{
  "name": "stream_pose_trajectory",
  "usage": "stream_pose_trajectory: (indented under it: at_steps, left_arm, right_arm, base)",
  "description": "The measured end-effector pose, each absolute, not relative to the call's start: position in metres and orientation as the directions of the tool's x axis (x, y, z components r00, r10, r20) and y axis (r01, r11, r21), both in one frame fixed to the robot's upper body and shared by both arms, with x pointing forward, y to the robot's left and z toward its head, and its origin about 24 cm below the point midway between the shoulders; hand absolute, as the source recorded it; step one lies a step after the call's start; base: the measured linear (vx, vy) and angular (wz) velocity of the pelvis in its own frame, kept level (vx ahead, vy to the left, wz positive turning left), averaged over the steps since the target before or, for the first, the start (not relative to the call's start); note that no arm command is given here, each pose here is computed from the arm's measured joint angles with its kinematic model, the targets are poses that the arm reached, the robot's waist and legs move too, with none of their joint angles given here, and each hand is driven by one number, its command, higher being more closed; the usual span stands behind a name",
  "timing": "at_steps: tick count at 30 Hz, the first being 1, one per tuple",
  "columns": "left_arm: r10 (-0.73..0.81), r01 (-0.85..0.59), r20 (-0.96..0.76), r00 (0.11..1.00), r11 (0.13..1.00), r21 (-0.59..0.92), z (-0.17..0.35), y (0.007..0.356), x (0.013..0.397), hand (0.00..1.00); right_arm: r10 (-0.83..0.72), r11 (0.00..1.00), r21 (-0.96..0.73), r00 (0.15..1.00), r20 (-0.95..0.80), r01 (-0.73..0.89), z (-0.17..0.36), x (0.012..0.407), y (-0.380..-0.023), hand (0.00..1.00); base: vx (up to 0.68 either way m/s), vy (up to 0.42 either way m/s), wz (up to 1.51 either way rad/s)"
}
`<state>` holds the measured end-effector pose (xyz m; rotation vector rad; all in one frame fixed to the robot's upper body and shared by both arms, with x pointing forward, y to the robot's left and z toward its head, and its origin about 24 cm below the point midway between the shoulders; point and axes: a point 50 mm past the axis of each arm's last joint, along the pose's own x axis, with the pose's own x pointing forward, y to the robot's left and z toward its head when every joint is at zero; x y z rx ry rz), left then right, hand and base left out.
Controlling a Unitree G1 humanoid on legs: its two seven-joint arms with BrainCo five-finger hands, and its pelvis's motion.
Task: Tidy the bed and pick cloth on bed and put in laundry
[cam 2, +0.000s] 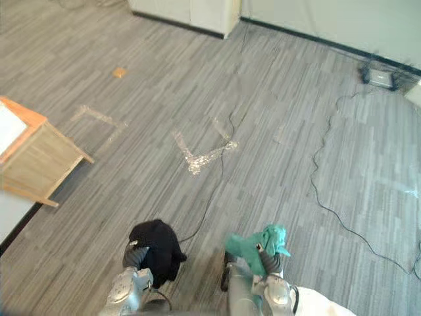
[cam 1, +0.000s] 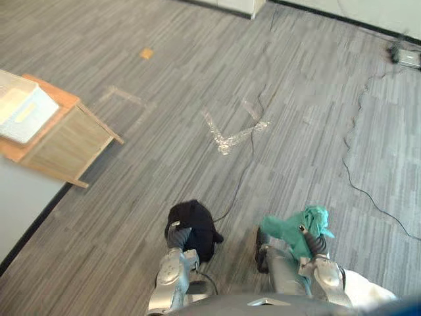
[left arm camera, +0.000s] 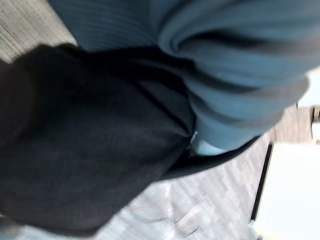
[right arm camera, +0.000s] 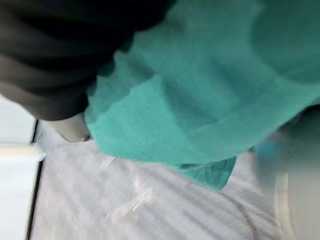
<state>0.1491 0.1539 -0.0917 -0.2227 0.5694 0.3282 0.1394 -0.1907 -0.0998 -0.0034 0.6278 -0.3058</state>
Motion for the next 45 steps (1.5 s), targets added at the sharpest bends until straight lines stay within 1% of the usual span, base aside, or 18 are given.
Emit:
stream_pose_trajectory:
  at_steps: [2,4,8,14,17,19,20,22,24,26,33,39,42,43,45]
  left_arm:
    - [0.276,-0.396,-0.597,0.754,0.915,-0.078,-0.1,0.165,0.136,1.0]
    - [0.282,-0.416,-0.619,0.733,0.906,-0.08,-0.104,0.165,0.13,1.0]
    - [0.252,-0.47,-0.645,0.721,0.862,-0.189,-0.105,0.151,0.132,1.0]
    - [0.226,-0.453,-0.635,0.739,0.864,-0.219,-0.103,0.149,0.134,1.0]
    - [0.212,-0.44,-0.631,0.746,0.868,-0.229,-0.102,0.149,0.136,1.0]
    - [0.213,-0.44,-0.636,0.742,0.871,-0.221,-0.103,0.151,0.134,1.0]
    - [0.218,-0.429,-0.606,0.765,0.874,-0.228,-0.097,0.153,0.142,1.0]
    - [0.226,-0.424,-0.578,0.784,0.875,-0.234,-0.091,0.157,0.151,1.0]
    - [0.252,-0.475,-0.602,0.758,0.845,-0.244,-0.095,0.155,0.142,1.0]
    - [0.261,-0.486,-0.615,0.744,0.843,-0.231,-0.097,0.158,0.134,1.0]
    - [0.252,-0.47,-0.628,0.736,0.858,-0.208,-0.098,0.161,0.13,1.0]
    - [0.248,-0.449,-0.599,0.761,0.868,-0.211,-0.093,0.16,0.14,1.0]
    - [0.261,-0.451,-0.612,0.747,0.875,-0.177,-0.096,0.166,0.135,1.0]
    - [0.258,-0.461,-0.623,0.738,0.868,-0.186,-0.098,0.163,0.135,1.0]
    - [0.247,-0.451,-0.616,0.748,0.871,-0.198,-0.096,0.159,0.138,1.0]
  right_arm:
    - [-0.233,0.969,-0.08,0.763,-0.603,0.233,-0.104,0.131,-0.182,1.0]
    - [-0.215,0.973,-0.067,0.766,-0.605,0.22,-0.105,0.136,-0.179,1.0]
    - [-0.207,0.976,-0.075,0.77,-0.604,0.203,-0.104,0.134,-0.181,1.0]
    - [-0.203,0.977,-0.073,0.781,-0.591,0.198,-0.102,0.143,-0.18,1.0]
    - [-0.208,0.976,-0.078,0.766,-0.608,0.203,-0.106,0.139,-0.181,1.0]
    - [-0.216,0.974,-0.085,0.741,-0.636,0.21,-0.111,0.13,-0.182,1.0]
    - [-0.211,0.974,-0.078,0.733,-0.647,0.212,-0.113,0.129,-0.176,1.0]
    - [-0.201,0.976,-0.072,0.735,-0.648,0.203,-0.113,0.133,-0.171,1.0]
    - [-0.186,0.98,-0.072,0.728,-0.66,0.185,-0.115,0.132,-0.168,1.0]
    - [-0.177,0.984,-0.094,0.716,-0.676,0.154,-0.119,0.13,-0.168,1.0]
    - [-0.203,0.979,-0.113,0.714,-0.67,0.172,-0.117,0.123,-0.175,1.0]
    - [-0.225,0.973,-0.112,0.742,-0.631,0.2,-0.11,0.132,-0.181,1.0]
    - [-0.232,0.972,-0.116,0.752,-0.617,0.204,-0.106,0.136,-0.184,1.0]
    - [-0.23,0.973,-0.121,0.758,-0.61,0.198,-0.105,0.14,-0.186,1.0]
    - [-0.243,0.97,-0.122,0.775,-0.583,0.212,-0.1,0.149,-0.189,1.0]
  base:
    - [0.23,-0.117,0.65]
    - [0.25,-0.186,0.28]
    - [0.24,-0.186,0.38]
    - [0.33,-0.076,-0.16]
    - [0.36,0.093,0.01]
    - [0.44,0.141,0.15]
    - [0.46,0.114,0.22]
    - [0.43,0.11,0.37]
    - [0.33,0.164,0.11]
    - [0.43,0.231,0.35]
    - [0.43,0.027,1.07]
    - [0.41,-0.279,0.99]
    - [0.43,-0.465,0.71]
    - [0.31,-0.349,0.18]
    - [0.31,-0.404,0.46]
